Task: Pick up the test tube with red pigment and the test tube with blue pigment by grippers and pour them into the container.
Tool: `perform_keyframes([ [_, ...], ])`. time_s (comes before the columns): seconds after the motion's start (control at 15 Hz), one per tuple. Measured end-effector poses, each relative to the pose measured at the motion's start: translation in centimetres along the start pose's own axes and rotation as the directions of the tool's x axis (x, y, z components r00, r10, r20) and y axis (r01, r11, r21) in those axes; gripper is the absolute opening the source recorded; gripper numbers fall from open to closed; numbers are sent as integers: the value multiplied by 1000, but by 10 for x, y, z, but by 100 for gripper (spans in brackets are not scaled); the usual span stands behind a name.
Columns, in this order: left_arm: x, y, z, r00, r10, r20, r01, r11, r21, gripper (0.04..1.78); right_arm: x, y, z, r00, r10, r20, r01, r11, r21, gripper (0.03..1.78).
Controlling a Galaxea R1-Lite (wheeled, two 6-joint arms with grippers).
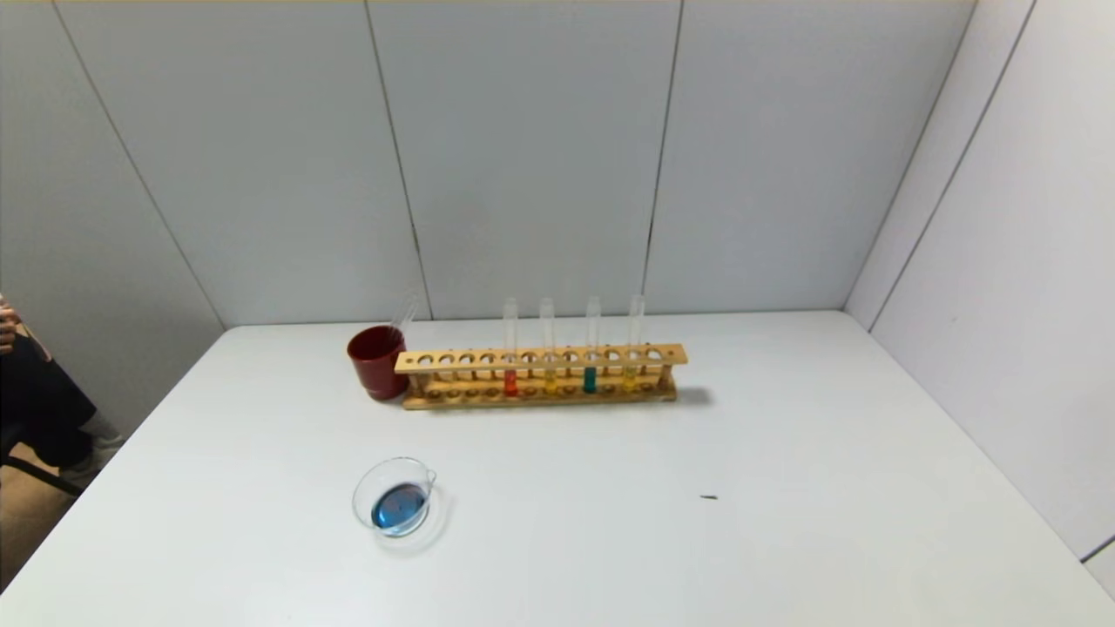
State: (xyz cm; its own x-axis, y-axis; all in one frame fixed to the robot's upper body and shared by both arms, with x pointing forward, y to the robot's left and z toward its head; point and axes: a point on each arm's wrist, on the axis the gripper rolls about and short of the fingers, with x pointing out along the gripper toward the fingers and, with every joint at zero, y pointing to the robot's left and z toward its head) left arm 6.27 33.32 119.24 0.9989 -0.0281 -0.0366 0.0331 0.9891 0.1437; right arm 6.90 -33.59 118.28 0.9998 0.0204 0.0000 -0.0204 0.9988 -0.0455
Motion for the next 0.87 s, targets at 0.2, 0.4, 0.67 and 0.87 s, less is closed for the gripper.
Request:
perform_keyframes([
  [0.2,3,-1,-7,1000,-18,-18,17,999,-46,175,0,0,0,1000,0,0,0,1000,0,175],
  [0.4,3,-1,-8,1000,-17,-21,16,997,-76,175,0,0,0,1000,1,1,-1,1000,-1,175],
  [0.67,3,-1,-9,1000,-11,-20,9,997,-79,175,0,0,0,1000,-18,2,18,1000,14,175],
  [0.87,5,-1,-9,1000,7,8,-6,995,-102,175,0,0,0,1000,-19,1,19,1000,15,175],
])
